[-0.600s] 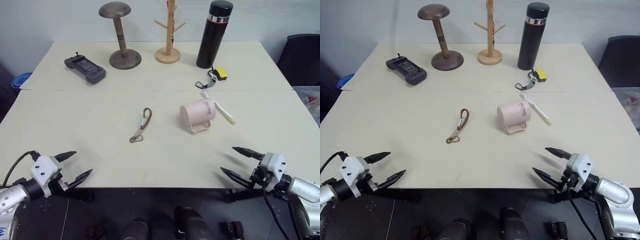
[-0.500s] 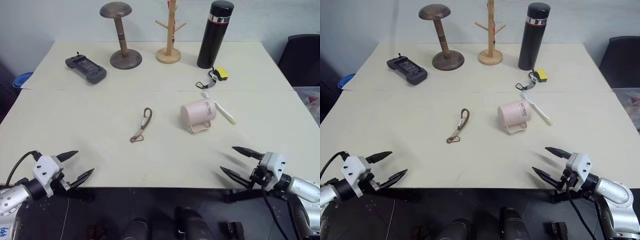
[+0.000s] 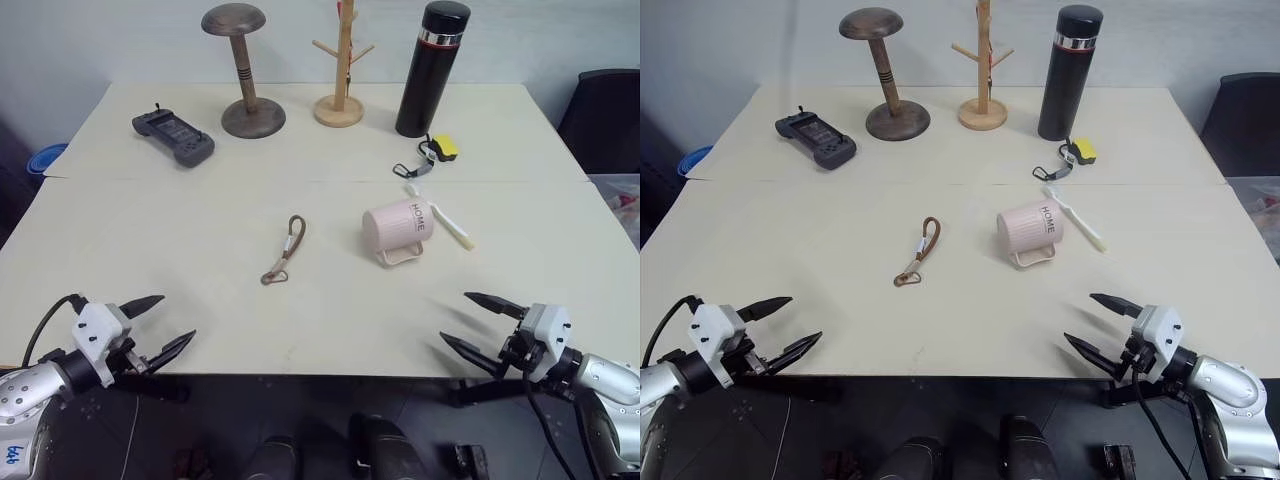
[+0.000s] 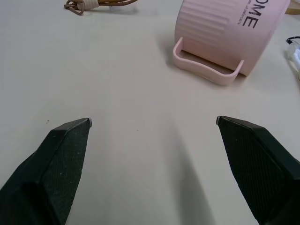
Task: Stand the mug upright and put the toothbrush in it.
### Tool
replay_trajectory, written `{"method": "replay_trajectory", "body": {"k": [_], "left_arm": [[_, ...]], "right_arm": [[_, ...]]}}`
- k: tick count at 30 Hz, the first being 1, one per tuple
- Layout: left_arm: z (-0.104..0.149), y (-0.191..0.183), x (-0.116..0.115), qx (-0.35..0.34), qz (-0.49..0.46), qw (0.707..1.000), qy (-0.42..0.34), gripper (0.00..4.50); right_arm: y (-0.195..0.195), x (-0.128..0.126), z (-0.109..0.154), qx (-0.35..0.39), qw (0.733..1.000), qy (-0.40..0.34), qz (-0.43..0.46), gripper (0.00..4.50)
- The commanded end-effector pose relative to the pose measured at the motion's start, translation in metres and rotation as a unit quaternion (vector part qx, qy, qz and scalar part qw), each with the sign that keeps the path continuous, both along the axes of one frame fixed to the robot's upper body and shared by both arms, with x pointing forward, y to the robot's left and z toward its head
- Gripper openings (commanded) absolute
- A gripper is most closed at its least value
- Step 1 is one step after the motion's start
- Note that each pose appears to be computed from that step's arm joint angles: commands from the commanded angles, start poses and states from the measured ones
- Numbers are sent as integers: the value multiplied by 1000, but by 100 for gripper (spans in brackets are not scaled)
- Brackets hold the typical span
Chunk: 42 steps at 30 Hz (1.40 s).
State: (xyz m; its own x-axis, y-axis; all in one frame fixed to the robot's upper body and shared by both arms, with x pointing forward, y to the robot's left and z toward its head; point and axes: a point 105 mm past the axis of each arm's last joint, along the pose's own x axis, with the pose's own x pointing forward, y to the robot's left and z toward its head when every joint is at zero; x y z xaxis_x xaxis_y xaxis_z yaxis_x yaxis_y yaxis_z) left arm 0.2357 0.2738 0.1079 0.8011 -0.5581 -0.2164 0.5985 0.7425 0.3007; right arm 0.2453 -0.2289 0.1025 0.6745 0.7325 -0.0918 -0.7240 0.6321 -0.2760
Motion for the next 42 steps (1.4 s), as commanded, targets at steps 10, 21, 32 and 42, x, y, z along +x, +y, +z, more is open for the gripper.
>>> {"method": "replay_trajectory", "body": {"k": [10,21,32,42], "left_arm": [[6,-6,2,-10,-13,1000,-14,450],[16,-25,25,-95,13,993,67,450],[4,-122,112,-71,-2,987,141,450],[-3,-135,124,-32,-22,989,143,172]], "right_arm": [[-2,1,4,46,999,-8,-18,447],[25,-8,37,85,990,-102,44,447],[40,-8,55,99,980,-159,61,447],[25,-17,40,106,985,-136,23,450]]}}
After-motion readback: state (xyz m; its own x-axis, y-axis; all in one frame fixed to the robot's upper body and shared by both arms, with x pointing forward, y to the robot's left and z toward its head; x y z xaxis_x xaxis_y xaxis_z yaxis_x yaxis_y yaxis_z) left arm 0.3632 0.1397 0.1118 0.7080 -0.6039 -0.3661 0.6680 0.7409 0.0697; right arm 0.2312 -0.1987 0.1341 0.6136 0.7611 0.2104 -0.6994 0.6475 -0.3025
